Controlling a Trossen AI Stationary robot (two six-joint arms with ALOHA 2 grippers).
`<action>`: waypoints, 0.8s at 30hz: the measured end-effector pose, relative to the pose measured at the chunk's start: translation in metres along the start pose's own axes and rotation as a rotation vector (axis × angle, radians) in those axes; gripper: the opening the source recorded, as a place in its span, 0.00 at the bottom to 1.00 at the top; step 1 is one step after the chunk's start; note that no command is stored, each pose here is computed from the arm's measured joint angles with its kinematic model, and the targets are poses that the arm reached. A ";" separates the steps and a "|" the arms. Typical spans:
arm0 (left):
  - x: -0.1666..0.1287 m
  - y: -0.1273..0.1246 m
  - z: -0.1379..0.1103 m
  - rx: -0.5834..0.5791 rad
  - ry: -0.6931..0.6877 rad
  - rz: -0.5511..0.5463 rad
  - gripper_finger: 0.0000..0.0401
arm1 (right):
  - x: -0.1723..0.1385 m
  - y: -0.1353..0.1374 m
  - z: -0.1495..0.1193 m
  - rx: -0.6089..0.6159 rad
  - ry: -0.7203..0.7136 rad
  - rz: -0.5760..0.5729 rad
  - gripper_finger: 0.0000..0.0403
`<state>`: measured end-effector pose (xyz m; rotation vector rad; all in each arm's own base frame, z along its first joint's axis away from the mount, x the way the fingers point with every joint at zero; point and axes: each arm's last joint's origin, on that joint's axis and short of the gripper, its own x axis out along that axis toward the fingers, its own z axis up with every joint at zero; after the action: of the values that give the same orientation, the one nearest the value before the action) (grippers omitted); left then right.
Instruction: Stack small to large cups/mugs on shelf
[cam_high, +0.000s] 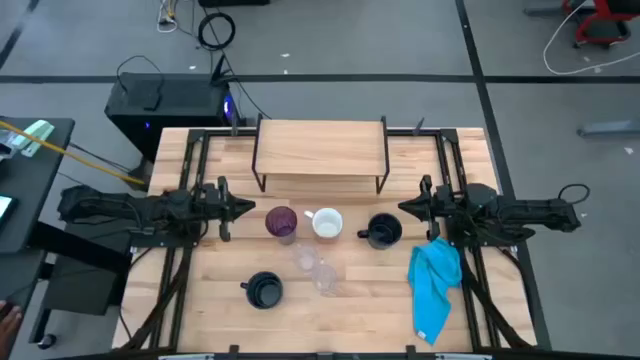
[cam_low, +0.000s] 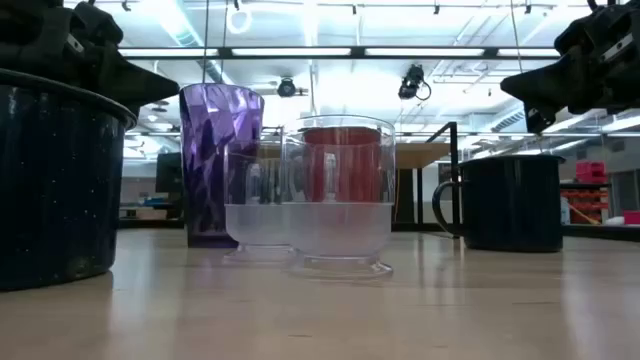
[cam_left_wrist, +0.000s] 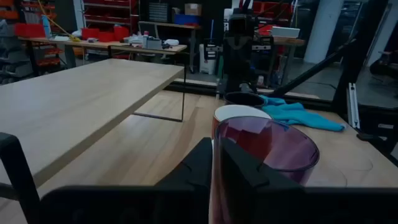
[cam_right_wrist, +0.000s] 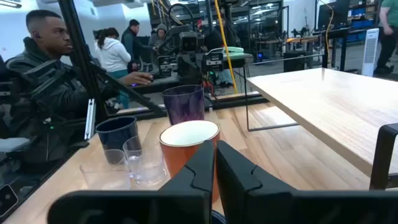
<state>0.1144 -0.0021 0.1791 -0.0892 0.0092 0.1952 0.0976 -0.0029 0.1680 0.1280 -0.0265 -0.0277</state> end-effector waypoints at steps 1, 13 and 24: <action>0.000 0.000 0.000 0.001 0.001 -0.001 0.09 | 0.000 0.000 0.000 0.000 0.000 0.001 0.06; 0.000 0.000 0.000 0.000 0.001 -0.001 0.09 | 0.000 0.000 0.000 0.000 0.000 0.000 0.06; 0.000 0.000 0.000 0.000 0.000 0.000 0.09 | 0.000 0.000 0.000 0.000 0.000 0.001 0.06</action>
<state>0.1144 -0.0021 0.1790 -0.0889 0.0096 0.1949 0.0976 -0.0029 0.1681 0.1282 -0.0263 -0.0270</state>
